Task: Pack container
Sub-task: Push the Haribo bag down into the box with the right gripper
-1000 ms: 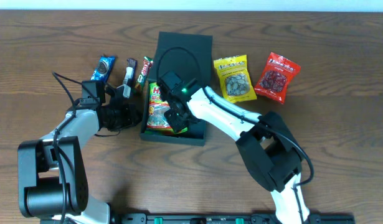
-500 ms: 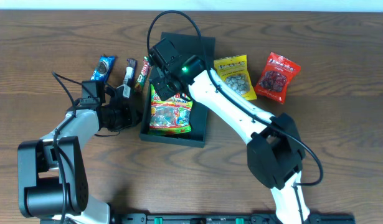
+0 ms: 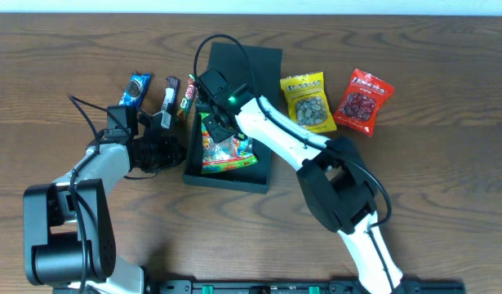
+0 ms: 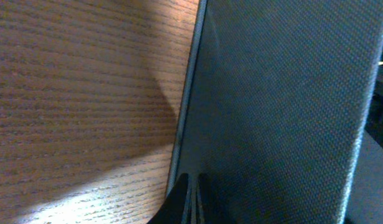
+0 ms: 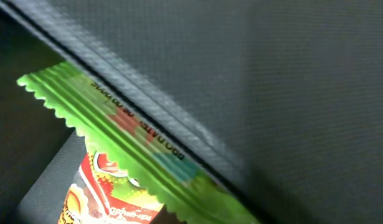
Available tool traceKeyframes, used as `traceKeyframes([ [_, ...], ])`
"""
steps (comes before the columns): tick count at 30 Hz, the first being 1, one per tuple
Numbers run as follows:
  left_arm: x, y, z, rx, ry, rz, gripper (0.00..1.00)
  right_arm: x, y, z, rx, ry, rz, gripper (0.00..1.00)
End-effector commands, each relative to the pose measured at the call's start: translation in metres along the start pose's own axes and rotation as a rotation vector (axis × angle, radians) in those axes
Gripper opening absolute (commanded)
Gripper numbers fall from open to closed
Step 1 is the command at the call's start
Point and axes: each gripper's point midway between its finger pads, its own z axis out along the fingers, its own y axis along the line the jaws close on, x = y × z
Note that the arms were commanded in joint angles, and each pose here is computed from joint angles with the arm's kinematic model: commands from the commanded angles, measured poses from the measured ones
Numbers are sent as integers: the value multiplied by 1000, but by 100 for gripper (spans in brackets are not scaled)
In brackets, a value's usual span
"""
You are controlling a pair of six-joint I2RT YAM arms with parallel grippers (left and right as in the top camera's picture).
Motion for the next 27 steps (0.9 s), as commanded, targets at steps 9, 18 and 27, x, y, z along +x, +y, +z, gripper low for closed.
traceKeyframes([
  [9, 2, 0, 3, 7, 8, -1, 6, -40, -17, -64, 131, -126, 13, 2],
  [18, 1, 0, 3, 8, 2, 5, 6, -7, -79, -75, 173, 20, 224, 19],
  [27, -2, -1, 3, 9, -7, 12, 6, 8, -94, -74, 20, 102, 284, 47],
])
